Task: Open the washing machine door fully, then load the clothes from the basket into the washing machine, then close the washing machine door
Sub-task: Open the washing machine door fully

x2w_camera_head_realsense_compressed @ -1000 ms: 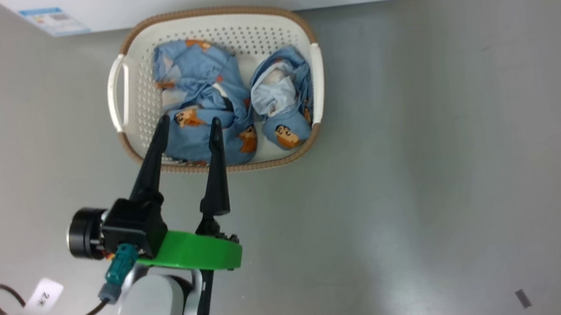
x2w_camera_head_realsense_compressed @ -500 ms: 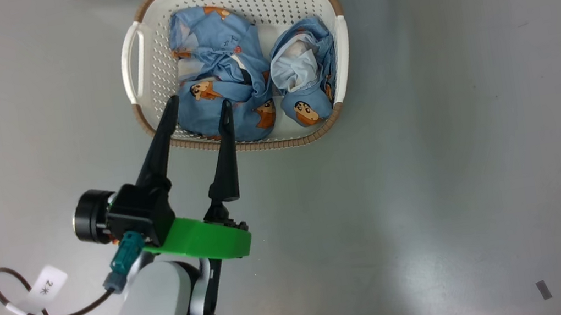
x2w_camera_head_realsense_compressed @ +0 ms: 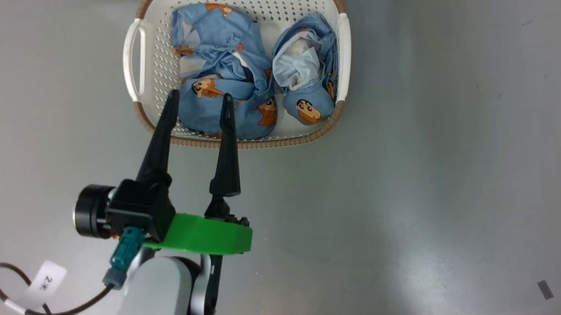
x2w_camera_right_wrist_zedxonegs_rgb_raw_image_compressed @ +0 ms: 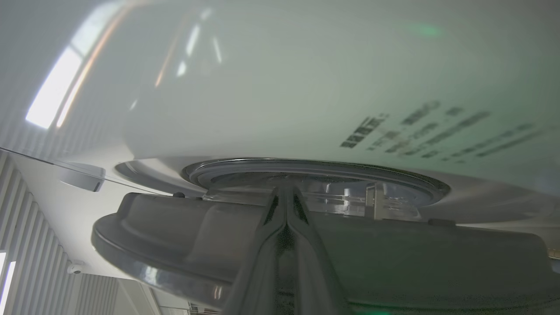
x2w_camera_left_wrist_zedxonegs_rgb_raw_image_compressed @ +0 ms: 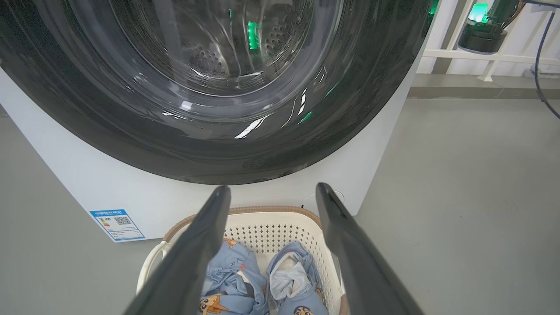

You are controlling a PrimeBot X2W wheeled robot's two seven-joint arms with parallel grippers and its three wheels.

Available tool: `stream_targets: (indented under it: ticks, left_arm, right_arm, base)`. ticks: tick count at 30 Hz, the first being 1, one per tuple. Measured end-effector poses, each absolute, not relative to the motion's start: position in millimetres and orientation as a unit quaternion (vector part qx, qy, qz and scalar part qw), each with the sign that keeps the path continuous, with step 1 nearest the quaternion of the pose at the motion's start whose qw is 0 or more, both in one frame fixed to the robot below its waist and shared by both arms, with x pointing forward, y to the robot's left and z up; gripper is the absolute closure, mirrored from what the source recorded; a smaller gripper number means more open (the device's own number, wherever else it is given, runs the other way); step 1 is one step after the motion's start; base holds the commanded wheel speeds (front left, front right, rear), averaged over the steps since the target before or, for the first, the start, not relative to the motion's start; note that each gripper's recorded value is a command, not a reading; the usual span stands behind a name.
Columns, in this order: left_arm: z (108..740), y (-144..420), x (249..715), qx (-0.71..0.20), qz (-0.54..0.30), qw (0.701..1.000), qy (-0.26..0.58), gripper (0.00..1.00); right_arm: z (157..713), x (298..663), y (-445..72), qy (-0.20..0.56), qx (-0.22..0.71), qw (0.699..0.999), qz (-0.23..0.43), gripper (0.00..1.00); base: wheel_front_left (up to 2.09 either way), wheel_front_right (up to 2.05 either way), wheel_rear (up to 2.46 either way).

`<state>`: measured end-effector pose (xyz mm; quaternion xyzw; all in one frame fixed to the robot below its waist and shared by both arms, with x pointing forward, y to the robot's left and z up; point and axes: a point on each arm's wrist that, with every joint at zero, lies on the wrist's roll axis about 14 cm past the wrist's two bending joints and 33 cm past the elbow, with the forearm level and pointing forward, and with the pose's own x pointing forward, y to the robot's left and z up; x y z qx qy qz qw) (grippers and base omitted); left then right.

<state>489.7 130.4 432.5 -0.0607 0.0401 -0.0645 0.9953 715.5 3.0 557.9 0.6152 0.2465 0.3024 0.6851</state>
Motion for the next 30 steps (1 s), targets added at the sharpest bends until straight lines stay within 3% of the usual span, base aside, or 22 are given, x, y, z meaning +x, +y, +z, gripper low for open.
stream_targets:
  ticks: [12, 30]
  left_arm:
    - [442.2, 127.3, 488.4, -0.060, -0.069, 0.995, 0.031, 0.00]
    - [458.3, 126.2, 476.8, -0.063, -0.068, 0.996, 0.019, 0.00]
  right_arm:
    - [550.6, 685.6, 8.6, 0.265, 0.611, 0.667, 0.333, 1.00]
    - [540.1, 611.9, 28.3, 0.303, 0.600, 0.627, 0.395, 1.00]
  base:
    - [0.00, 0.00, 0.00]
    - [0.00, 0.00, 0.00]
